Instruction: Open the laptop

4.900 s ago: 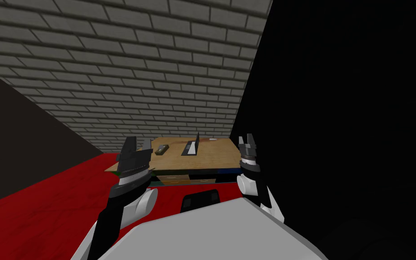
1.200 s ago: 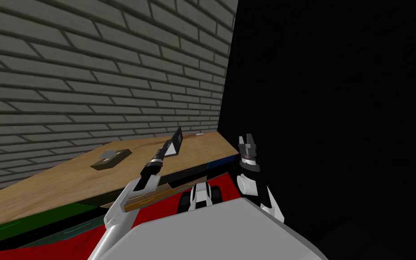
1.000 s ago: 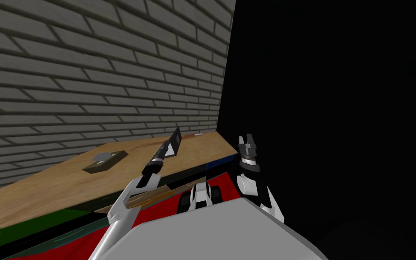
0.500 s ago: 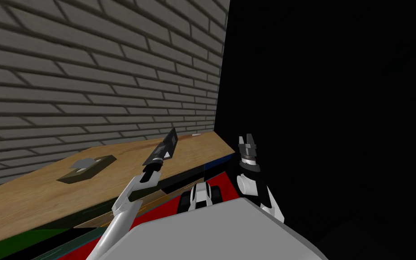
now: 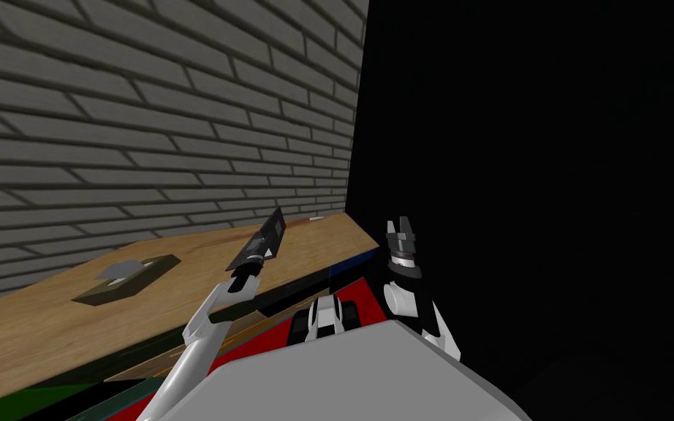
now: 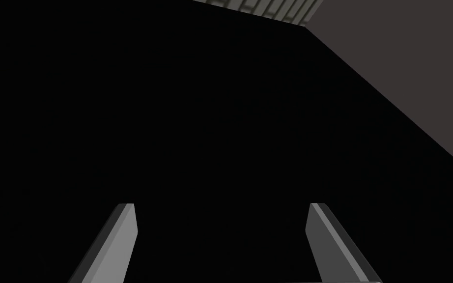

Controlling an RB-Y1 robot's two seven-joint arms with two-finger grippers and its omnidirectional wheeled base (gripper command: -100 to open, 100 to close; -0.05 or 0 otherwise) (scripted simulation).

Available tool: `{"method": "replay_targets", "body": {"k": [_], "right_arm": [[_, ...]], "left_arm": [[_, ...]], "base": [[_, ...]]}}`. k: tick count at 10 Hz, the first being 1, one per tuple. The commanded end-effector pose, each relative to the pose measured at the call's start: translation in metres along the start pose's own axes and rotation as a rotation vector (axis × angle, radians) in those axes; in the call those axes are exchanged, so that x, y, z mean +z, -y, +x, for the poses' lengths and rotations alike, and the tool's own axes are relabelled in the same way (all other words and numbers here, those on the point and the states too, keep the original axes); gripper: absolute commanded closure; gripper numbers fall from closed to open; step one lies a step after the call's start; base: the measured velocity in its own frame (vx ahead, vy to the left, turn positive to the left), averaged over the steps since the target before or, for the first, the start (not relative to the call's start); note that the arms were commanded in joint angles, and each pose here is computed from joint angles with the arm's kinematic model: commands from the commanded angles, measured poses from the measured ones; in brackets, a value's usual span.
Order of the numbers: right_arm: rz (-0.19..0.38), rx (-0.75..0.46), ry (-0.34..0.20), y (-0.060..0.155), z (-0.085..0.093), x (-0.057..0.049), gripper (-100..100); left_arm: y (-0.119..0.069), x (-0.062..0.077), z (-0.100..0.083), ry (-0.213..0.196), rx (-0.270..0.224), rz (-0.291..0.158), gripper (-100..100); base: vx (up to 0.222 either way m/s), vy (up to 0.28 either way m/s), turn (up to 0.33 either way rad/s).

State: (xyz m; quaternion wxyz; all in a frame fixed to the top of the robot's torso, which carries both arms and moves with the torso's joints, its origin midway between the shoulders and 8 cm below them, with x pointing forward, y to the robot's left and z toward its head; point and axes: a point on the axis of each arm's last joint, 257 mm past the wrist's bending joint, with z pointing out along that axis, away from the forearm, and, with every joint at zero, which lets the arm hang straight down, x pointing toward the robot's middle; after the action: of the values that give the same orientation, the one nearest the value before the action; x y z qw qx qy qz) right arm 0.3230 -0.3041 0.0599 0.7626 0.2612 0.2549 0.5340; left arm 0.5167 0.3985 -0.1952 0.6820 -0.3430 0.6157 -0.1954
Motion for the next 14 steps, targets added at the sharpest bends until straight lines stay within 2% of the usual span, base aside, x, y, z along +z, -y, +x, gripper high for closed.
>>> {"method": "replay_targets", "body": {"k": [1,2,3,4,5,7,8,11,12,14], "right_arm": [[0.0,0.0,0.0,0.0,0.0,0.0,0],[0.0,0.0,0.0,0.0,0.0,0.0,0],[0.0,0.0,0.0,0.0,0.0,0.0,0],[0.0,0.0,0.0,0.0,0.0,0.0,0],[0.0,0.0,0.0,0.0,0.0,0.0,0],[0.0,0.0,0.0,0.0,0.0,0.0,0],[0.0,0.0,0.0,0.0,0.0,0.0,0],[0.0,0.0,0.0,0.0,0.0,0.0,0],[0.0,0.0,0.0,0.0,0.0,0.0,0],[0.0,0.0,0.0,0.0,0.0,0.0,0]], "left_arm": [[0.003,0.018,-0.001,-0.001,-0.033,0.024,100],[-0.007,0.018,0.005,-0.013,-0.033,0.004,100],[-0.007,0.018,0.005,-0.013,-0.033,0.004,100],[0.01,0.031,-0.009,0.009,-0.064,0.058,100],[0.004,0.035,-0.003,-0.002,-0.067,0.042,100],[-0.015,0.035,0.007,-0.021,-0.067,0.006,100],[0.001,0.049,-0.007,-0.001,-0.099,0.053,100],[-0.021,0.051,0.008,-0.026,-0.102,0.006,100],[-0.005,0.066,-0.008,-0.004,-0.136,0.052,100],[-0.028,0.067,0.006,-0.028,-0.138,0.004,100]], "base": [[-0.07,0.009,0.005],[-0.029,0.008,-0.01],[-0.006,0.004,-0.003],[-0.062,-0.006,-0.037],[-0.072,-0.008,-0.04],[-0.015,-0.008,0.007],[-0.052,-0.008,-0.024],[-0.031,-0.001,-0.009],[-0.053,-0.003,-0.018],[-0.044,0.004,-0.018]]}}
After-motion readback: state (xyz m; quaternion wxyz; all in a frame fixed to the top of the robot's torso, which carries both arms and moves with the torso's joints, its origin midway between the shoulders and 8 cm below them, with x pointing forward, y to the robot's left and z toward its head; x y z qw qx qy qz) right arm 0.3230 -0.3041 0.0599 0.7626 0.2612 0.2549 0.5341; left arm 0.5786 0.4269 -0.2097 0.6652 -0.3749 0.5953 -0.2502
